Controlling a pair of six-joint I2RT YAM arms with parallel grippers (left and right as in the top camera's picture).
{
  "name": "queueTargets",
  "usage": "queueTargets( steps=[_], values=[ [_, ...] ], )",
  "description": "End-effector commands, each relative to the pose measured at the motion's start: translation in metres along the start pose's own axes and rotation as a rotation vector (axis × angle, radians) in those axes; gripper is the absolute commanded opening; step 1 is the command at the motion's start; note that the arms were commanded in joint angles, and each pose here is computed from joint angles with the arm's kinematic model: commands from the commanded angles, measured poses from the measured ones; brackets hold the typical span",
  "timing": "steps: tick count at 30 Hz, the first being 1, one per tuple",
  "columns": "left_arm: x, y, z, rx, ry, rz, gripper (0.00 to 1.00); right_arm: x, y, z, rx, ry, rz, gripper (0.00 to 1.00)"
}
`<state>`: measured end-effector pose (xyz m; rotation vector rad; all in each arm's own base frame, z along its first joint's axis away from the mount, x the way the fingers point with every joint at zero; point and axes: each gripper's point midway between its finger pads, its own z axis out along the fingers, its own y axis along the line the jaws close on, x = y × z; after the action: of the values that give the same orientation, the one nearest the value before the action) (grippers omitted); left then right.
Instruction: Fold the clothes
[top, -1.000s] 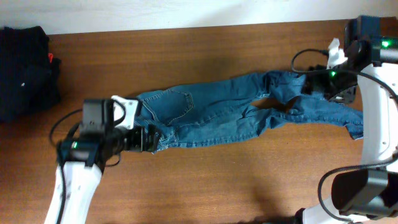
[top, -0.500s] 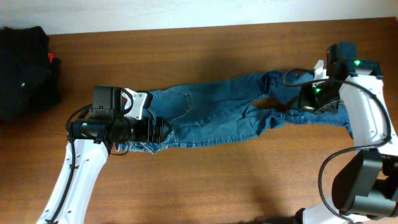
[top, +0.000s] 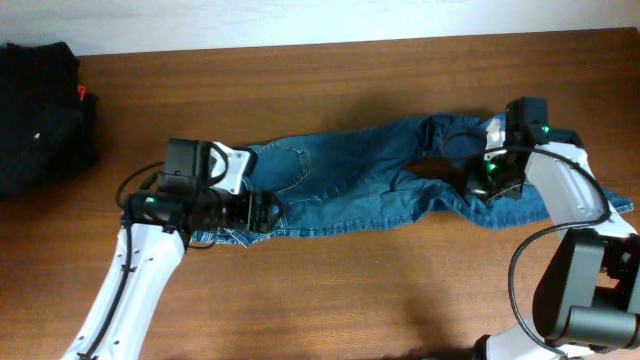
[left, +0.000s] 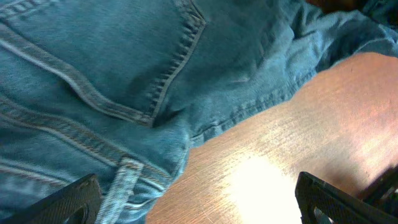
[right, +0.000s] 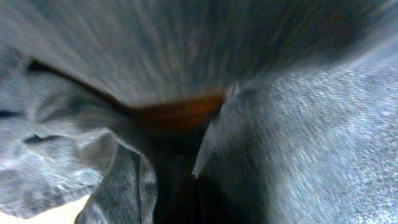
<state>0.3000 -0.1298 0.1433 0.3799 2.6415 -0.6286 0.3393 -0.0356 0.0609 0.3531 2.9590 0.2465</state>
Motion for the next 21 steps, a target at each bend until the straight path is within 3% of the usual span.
queueTargets(
  steps=[1, 6, 21],
  values=[
    [-0.004, -0.008, 0.0, -0.021, -0.002, 0.043, 0.99, 0.019, 0.002, 0.013, -0.01, 0.054, -0.007, 0.04],
    [-0.001, -0.013, 0.003, -0.036, 0.014, 0.069, 0.99, 0.029, -0.001, 0.026, -0.01, 0.066, -0.004, 0.04],
    [0.03, 0.043, -0.009, -0.372, 0.144, 0.042, 0.99, 0.04, -0.007, 0.055, -0.012, 0.03, -0.007, 0.04]
  ],
)
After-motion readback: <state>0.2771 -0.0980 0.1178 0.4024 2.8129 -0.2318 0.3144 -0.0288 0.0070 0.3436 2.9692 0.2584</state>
